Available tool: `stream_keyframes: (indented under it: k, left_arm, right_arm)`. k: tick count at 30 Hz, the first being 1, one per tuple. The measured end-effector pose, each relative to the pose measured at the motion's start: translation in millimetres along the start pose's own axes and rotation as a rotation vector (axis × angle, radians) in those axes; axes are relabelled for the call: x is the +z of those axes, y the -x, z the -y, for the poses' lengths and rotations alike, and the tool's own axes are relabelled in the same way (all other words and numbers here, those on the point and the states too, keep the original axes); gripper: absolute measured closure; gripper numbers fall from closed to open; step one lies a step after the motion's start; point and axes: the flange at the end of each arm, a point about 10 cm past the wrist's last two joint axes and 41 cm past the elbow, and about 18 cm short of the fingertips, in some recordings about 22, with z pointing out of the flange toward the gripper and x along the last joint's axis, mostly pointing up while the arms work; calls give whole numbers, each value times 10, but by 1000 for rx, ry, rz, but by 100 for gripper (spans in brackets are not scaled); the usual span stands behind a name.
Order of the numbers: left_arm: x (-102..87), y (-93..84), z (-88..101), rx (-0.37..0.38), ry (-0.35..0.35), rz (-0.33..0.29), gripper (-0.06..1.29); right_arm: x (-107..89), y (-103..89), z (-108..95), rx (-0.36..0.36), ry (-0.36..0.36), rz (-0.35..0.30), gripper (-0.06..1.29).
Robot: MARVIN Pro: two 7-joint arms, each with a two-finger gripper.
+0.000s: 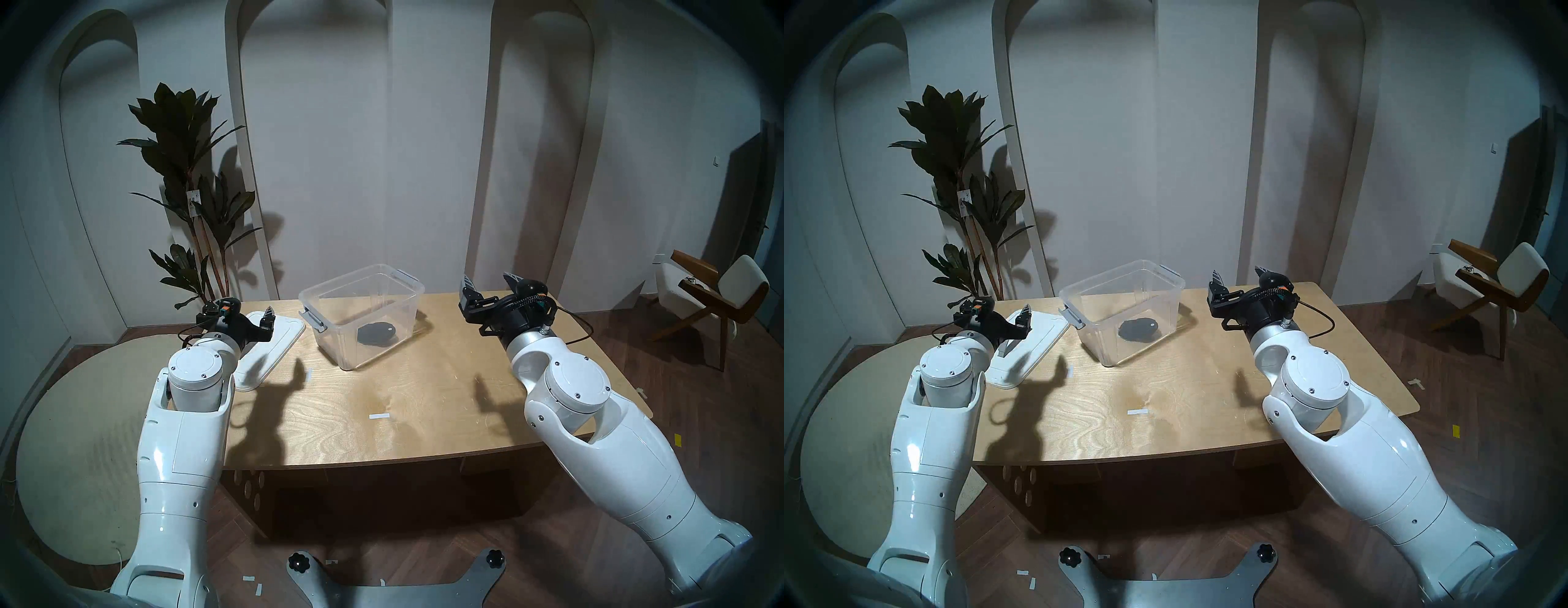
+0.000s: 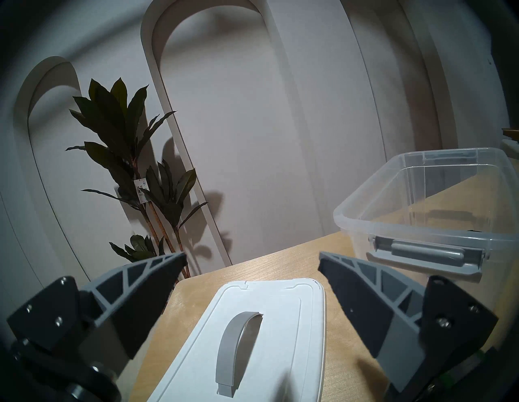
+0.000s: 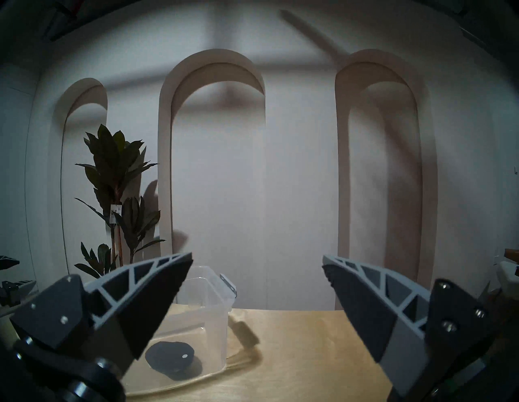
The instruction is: Open a storage container and put mouse inside
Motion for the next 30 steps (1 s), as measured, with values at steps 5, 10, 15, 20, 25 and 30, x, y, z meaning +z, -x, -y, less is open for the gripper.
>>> stream_keyframes:
  k: [5,10,15,20,25,30]
  left_arm:
    - [-1,1,-1,0,1,0,-2]
    - [-2,2,-1,1,1,0,-2]
    - [-3,2,0,1,1,1,-2]
    - [-3,2,0,1,1,1,-2]
    - [-4,2,0,1,2,1,-2]
    - [-4,2,-1,1,2,1,-2]
  right_arm:
    - [46,121,-7,4,-30,0,0]
    - [84,164,-23,13,-39,-8,0]
    - [99,138,-19,16,-49,-31,0]
    - [102,97,-4,12,-56,-50,0]
    - [104,79,2,10,-60,-59,0]
    - [106,69,3,9,-61,-63,0]
